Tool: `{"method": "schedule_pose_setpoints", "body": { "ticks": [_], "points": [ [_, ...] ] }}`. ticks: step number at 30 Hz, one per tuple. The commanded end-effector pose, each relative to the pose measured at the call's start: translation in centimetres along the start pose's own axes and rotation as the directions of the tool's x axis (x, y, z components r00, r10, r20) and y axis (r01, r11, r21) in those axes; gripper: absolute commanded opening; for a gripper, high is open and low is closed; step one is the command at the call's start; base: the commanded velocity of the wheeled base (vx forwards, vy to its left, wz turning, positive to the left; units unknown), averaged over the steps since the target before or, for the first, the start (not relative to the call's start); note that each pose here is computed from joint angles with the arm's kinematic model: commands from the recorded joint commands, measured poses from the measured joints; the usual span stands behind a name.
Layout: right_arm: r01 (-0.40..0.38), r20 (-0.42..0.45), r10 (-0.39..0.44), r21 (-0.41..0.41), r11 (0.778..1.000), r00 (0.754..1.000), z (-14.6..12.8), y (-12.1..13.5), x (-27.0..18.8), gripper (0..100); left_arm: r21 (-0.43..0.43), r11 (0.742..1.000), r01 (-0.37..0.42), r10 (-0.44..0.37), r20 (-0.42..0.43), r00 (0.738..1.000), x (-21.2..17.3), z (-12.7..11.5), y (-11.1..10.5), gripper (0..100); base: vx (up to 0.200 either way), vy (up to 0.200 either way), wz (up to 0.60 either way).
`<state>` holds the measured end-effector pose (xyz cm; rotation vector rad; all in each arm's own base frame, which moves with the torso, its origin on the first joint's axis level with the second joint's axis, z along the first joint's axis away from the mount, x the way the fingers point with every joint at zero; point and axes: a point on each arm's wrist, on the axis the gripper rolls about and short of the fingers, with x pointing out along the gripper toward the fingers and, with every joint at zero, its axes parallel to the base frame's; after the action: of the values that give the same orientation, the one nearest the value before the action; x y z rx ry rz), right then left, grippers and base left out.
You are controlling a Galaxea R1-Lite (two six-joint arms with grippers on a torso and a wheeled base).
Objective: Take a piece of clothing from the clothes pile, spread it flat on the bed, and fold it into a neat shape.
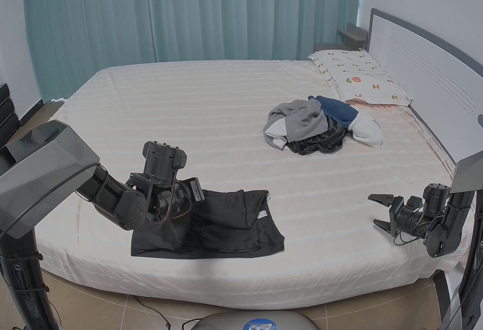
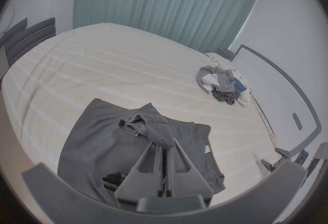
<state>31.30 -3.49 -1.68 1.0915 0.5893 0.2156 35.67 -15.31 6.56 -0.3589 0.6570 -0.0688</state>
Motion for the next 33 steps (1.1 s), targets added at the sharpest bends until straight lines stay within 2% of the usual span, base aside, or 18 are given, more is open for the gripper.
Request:
{"method": "schedule_pose_setpoints", "body": {
  "ticks": [1,10,14,18,26,27,33],
  "points": [
    [-0.001,-0.001,0.001,-0.002,1.000,1.000,0.0,0.0,0.0,100,0.018,1.000,0.005,-0.005,-0.002,1.000,0.9,-0.4,-1.5,0,0.000,-0.200,0.00],
    [0.003,-0.004,-0.003,-0.001,1.000,1.000,-0.1,-0.1,0.1,100,0.057,0.998,0.024,-0.021,-0.045,0.999,3.2,-2.9,-3.5,0,0.000,0.000,0.00],
    [0.003,-0.004,-0.003,-0.004,1.000,1.000,-0.1,-0.1,0.1,100,0.031,0.999,0.043,-0.042,-0.041,0.998,3.5,-3.3,-4.7,0,0.000,0.000,0.00],
    [0.005,-0.005,-0.005,-0.011,1.000,1.000,-0.1,-0.2,0.1,100,0.027,0.999,0.030,-0.029,-0.020,0.999,4.2,-3.6,-5.3,0,0.000,0.000,0.00],
    [0.005,-0.005,-0.005,-0.011,1.000,1.000,-0.1,-0.2,0.1,100,-0.024,0.999,0.049,-0.050,-0.050,0.997,3.8,-4.0,-7.1,0,0.000,0.000,0.00],
    [0.005,-0.005,-0.005,-0.013,1.000,1.000,-0.1,-0.2,0.1,100,-0.030,0.998,0.052,-0.053,-0.048,0.997,3.8,-3.9,-7.3,100,0.000,0.000,0.00],
    [0.005,-0.005,-0.005,-0.013,1.000,1.000,-0.1,-0.2,0.1,100,-0.042,0.997,0.068,-0.069,-0.035,0.997,3.7,-3.7,-7.9,100,0.000,0.000,0.00]
  ]
}}
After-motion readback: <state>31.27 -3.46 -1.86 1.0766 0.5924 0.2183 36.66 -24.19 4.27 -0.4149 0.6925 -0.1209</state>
